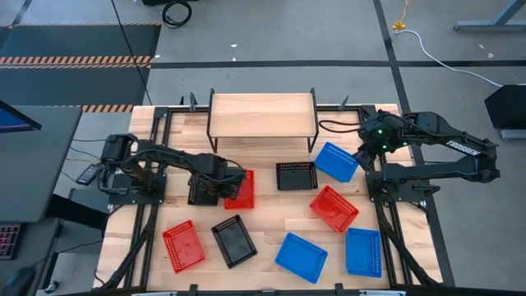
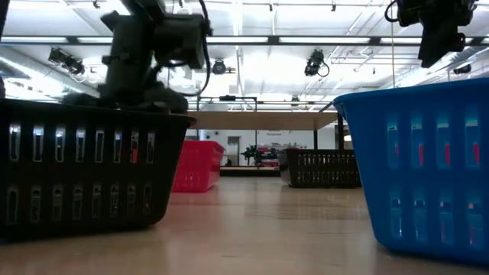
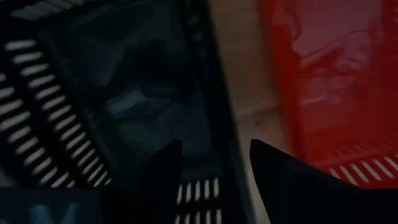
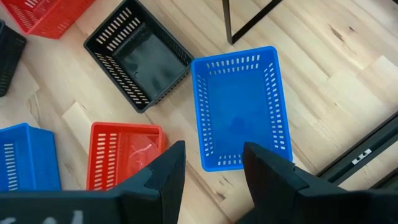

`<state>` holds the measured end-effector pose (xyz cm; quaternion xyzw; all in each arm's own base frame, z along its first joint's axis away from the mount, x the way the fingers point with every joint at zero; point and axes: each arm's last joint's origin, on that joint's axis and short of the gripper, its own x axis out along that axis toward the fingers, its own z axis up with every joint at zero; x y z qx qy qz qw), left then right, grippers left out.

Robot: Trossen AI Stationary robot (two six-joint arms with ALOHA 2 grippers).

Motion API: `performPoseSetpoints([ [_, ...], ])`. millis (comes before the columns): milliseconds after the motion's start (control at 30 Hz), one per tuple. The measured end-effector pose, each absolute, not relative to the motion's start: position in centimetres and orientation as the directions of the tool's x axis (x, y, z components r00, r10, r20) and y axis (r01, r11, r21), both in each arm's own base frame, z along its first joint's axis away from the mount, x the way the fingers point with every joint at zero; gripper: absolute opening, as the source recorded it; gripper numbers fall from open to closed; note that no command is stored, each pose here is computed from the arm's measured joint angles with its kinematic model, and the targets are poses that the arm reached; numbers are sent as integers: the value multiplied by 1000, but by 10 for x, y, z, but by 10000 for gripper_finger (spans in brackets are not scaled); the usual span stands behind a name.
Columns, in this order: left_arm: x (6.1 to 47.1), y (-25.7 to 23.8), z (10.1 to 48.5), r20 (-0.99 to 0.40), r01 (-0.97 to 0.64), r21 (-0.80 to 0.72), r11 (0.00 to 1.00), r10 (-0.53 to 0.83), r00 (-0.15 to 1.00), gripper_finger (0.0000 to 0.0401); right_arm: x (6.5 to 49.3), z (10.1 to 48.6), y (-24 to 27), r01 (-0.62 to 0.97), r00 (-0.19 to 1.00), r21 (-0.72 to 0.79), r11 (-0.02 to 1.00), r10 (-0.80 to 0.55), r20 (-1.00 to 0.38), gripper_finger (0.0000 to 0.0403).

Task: Stack baskets on shelf by color
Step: Put the top left black bin on the shelf

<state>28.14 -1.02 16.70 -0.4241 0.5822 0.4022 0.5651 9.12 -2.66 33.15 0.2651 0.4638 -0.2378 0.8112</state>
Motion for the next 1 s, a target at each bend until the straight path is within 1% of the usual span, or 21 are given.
performPoseSetpoints([
  [100, 288, -7, 157, -998, -942, -30, 335, -58, 11, 173, 91, 331, -27, 632, 456, 209, 746, -140, -879, 166],
  [167, 292, -5, 151, -996, -945, -42, 325, -87, 15, 144, 91, 331, -27, 632, 456, 209, 746, -140, -879, 166],
  [233, 294, -3, 147, -995, -949, -39, 312, -104, 7, 102, 91, 331, -27, 632, 455, 208, 746, -141, -879, 166],
  [333, 293, -2, 146, -993, -958, -34, 286, -120, -1, 27, 91, 331, -27, 634, 452, 205, 746, -142, -881, 166],
  [367, 293, -3, 148, -992, -958, -38, 285, -125, 2, 15, 91, 331, -27, 633, 452, 205, 747, -142, -881, 166],
  [467, 293, -3, 160, -991, -954, -52, 296, -134, 12, 11, 91, 331, -27, 618, 452, 194, 761, -142, -881, 166],
  [600, 295, -10, 194, -990, -948, -75, 310, -136, 34, 5, 90, 331, -27, 617, 441, 166, 769, -164, -882, 166],
  [733, 303, -21, 240, -981, -937, -170, 304, -144, 131, 4, 90, 331, -28, 620, 433, 144, 772, -183, -883, 166],
  [800, 306, -24, 261, -975, -940, -205, 273, -147, 170, 3, 90, 331, -28, 622, 431, 139, 771, -189, -882, 166],
  [833, 310, -24, 272, -968, -937, -239, 255, -142, 208, 3, 90, 331, -28, 623, 430, 137, 770, -191, -882, 166],
  [900, 316, -21, 296, -951, -926, -307, 220, -106, 290, 3, 90, 331, -28, 623, 431, 138, 770, -191, -882, 166],
  [1000, 323, -5, 329, -915, -900, -399, 173, -15, 403, 2, 91, 332, -28, 621, 441, 143, 771, -193, -877, 166],
])
